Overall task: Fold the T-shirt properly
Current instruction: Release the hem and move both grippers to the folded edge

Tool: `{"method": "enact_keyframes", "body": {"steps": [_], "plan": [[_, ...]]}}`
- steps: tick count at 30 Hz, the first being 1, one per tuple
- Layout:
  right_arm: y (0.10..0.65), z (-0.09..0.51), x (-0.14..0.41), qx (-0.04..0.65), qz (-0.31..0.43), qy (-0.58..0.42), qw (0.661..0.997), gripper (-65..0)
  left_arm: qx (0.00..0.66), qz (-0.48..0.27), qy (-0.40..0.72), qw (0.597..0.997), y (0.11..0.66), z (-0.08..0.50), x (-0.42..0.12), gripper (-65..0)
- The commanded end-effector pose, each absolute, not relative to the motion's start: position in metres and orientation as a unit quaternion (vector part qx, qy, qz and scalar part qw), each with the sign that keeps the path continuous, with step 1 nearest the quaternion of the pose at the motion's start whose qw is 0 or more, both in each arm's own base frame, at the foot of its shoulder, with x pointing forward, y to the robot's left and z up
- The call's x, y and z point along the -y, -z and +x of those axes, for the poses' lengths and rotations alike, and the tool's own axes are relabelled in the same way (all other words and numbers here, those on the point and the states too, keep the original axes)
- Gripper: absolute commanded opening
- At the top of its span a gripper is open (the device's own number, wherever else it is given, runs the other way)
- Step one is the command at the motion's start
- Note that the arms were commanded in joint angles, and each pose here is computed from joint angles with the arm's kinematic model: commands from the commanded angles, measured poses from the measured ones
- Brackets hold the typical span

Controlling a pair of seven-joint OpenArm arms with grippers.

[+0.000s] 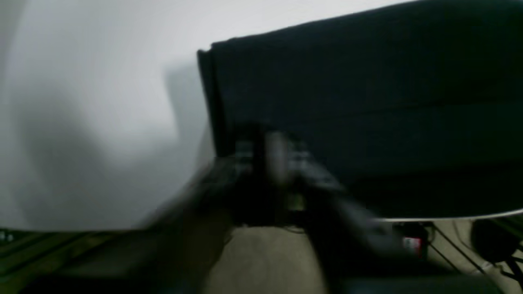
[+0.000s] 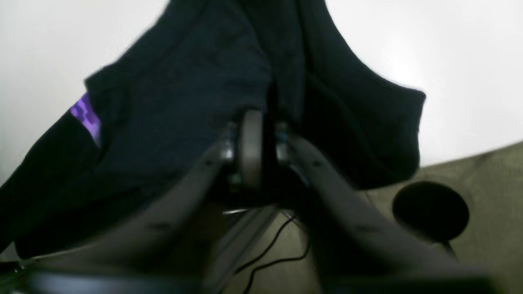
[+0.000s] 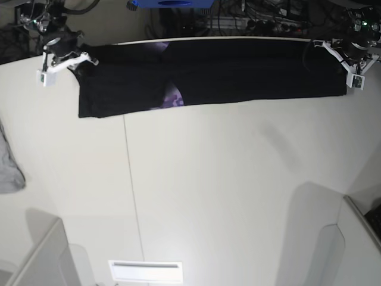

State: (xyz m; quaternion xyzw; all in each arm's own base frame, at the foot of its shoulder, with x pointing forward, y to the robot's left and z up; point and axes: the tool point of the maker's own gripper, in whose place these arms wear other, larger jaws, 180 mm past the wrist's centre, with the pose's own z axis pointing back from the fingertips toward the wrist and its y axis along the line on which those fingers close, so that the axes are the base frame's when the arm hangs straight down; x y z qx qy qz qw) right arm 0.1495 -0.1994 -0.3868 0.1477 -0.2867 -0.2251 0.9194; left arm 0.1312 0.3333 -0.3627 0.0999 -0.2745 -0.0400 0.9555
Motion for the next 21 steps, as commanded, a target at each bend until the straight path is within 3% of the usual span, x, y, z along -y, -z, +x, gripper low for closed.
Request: {"method": "enact_keyframes", "body": {"steps": [1, 4, 6, 8, 10, 13, 17, 18, 21], "plan": [[0.380, 0.153, 0.203, 0.302, 0.145, 0.219, 0.917, -44.7, 0.286, 0.108, 0.043, 0.951, 0.355, 0.135, -0.337, -42.0], [0.381, 0.151, 0.203, 0.301, 0.145, 0.221, 0.916, -35.9, 0.286, 0.109, 0.042, 0.951, 0.355, 0.135, -0.338, -25.2], [0.380, 0.151, 0.200, 0.303, 0.147, 0.223, 0.915, -36.5, 0.290, 0.107, 0.042, 0.950, 0.353, 0.136, -0.337, -17.3], [0.376, 0.156, 0.200, 0.320, 0.148, 0.216, 0.910, -36.8, 0.294, 0.109, 0.038, 0.949, 0.350, 0.136, -0.338, -13.8], [0.369, 0.162, 0.195, 0.345, 0.158, 0.189, 0.906, -37.7, 0.300, 0.104, 0.027, 0.948, 0.351, 0.136, -0.334, -15.1], [0.362, 0.168, 0.184, 0.363, 0.177, 0.141, 0.904, -44.0, 0.304, 0.095, 0.018, 0.948, 0.354, 0.137, -0.328, -27.2], [0.359, 0.178, 0.179, 0.372, 0.189, 0.117, 0.901, -60.2, 0.311, 0.080, 0.003, 0.947, 0.361, 0.141, -0.316, -65.0], [0.362, 0.178, 0.179, 0.366, 0.190, 0.117, 0.904, -65.0, 0.310, 0.076, 0.001, 0.948, 0.364, 0.142, -0.313, -65.0], [0.372, 0.182, 0.180, 0.347, 0.194, 0.123, 0.909, -65.0, 0.300, 0.059, 0.002, 0.952, 0.377, 0.142, -0.303, -65.0]]}}
